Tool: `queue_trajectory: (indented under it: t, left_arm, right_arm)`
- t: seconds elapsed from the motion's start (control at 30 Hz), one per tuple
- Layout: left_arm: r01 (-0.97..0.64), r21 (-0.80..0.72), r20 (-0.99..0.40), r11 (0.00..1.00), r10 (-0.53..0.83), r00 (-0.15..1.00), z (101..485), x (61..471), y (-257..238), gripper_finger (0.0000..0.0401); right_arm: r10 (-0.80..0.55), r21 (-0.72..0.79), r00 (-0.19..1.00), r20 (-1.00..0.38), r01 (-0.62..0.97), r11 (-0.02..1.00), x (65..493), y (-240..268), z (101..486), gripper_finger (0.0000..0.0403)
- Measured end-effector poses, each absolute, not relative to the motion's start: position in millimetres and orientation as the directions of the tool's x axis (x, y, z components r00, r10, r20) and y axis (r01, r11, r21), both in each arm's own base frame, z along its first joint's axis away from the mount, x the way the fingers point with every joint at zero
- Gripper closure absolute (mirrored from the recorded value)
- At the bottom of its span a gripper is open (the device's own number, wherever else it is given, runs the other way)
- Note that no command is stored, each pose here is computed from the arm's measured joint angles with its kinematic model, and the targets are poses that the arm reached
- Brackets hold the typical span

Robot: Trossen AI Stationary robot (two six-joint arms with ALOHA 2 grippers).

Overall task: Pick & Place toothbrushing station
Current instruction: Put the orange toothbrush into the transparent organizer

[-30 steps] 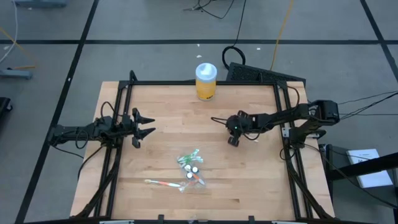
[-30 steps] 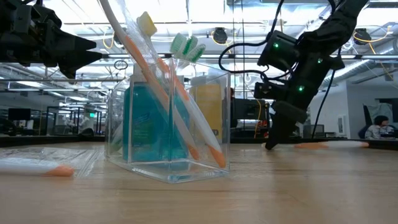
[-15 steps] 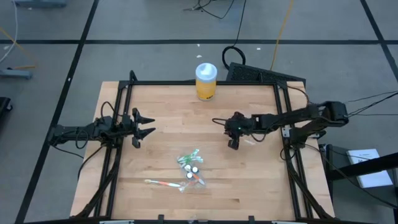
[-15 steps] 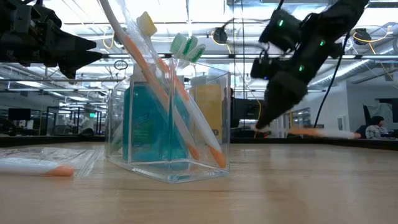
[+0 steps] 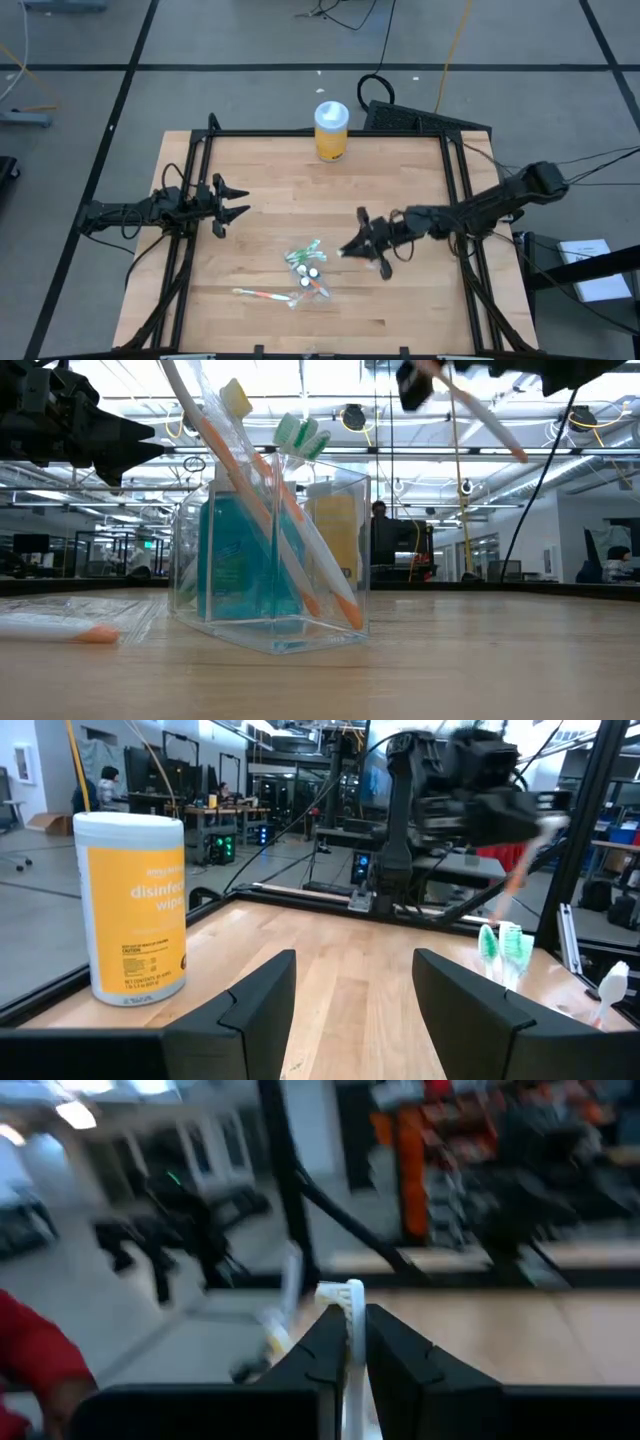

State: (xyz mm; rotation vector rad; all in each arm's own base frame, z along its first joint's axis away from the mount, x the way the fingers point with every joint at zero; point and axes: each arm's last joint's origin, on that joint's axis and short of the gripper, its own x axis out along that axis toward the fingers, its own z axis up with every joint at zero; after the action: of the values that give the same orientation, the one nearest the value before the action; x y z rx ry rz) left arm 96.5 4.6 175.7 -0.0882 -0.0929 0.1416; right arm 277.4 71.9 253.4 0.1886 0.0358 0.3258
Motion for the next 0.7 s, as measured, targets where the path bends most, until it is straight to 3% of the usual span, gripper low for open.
queue_trajectory:
  t: [0.2,0.7]
  left_arm:
    - [-0.137,-0.094,0.087,0.986,0.145,0.986,175.7,96.5,4.6,0.0192]
    - [-0.137,-0.094,0.087,0.986,0.145,0.986,175.8,96.5,4.6,0.0192]
  right_arm:
    - [0.349,0.177,0.909,0.230,-0.391,0.903,298.2,97.6,243.5,0.0381]
    - [0.441,0.092,0.854,0.277,-0.480,0.872,373.1,134.0,236.3,0.0381]
